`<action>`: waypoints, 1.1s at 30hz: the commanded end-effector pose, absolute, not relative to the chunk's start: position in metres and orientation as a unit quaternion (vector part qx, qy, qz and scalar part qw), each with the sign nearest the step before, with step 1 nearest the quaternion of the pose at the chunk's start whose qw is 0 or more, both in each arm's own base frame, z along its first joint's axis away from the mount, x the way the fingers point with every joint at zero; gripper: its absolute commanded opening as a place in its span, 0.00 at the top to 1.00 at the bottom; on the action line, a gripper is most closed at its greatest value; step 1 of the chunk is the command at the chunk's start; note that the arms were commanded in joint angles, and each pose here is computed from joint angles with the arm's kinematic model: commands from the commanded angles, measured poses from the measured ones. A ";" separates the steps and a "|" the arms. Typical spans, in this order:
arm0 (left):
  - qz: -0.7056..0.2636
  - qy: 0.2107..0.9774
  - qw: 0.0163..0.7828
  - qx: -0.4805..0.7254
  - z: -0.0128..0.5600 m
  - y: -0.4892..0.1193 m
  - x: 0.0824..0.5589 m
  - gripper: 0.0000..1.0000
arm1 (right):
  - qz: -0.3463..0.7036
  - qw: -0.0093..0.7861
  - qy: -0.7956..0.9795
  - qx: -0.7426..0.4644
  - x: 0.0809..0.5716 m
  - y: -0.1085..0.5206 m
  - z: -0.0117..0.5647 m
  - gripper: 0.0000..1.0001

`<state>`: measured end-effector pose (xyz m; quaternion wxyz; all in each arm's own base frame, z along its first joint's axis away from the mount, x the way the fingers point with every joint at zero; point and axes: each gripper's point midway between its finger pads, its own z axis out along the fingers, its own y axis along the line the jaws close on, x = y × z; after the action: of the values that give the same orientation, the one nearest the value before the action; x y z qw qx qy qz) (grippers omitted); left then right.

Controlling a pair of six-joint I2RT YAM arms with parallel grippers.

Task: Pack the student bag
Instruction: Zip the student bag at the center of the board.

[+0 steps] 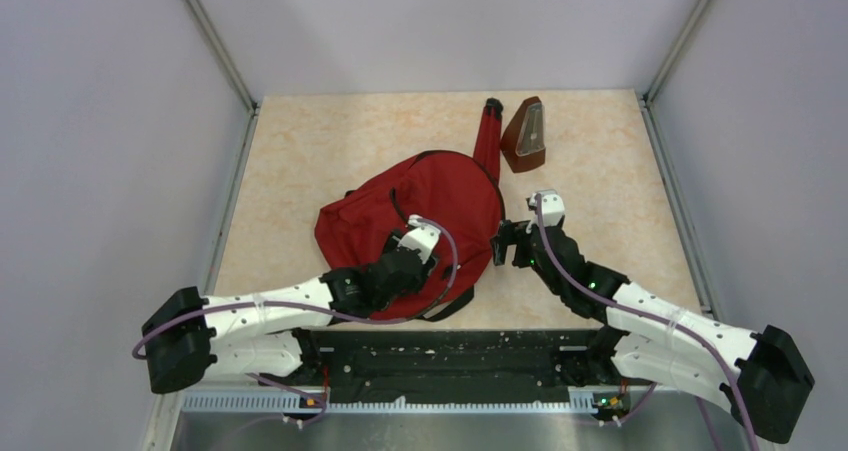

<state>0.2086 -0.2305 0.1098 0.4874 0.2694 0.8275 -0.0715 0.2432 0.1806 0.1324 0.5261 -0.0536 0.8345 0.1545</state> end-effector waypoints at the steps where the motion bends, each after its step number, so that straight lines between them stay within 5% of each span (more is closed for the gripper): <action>1: -0.079 0.812 0.511 0.272 0.127 -0.248 0.219 0.38 | 0.159 0.538 0.826 -0.053 0.245 0.183 0.141 0.13; 8: -0.063 0.807 0.516 0.282 0.125 -0.255 0.225 0.43 | 0.157 0.537 0.827 -0.056 0.245 0.184 0.140 0.13; 21: -0.079 0.800 0.529 0.274 0.139 -0.258 0.225 0.82 | 0.156 0.540 0.825 -0.066 0.244 0.182 0.148 0.13; 33: -0.143 0.789 0.530 0.276 0.162 -0.267 0.213 1.00 | 0.288 0.602 0.723 -0.178 0.222 0.224 0.206 0.13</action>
<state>0.2128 -0.2468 0.1238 0.5017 0.2958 0.8089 -0.0803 0.2300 0.1976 0.1810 0.5831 -0.1145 0.7676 0.2401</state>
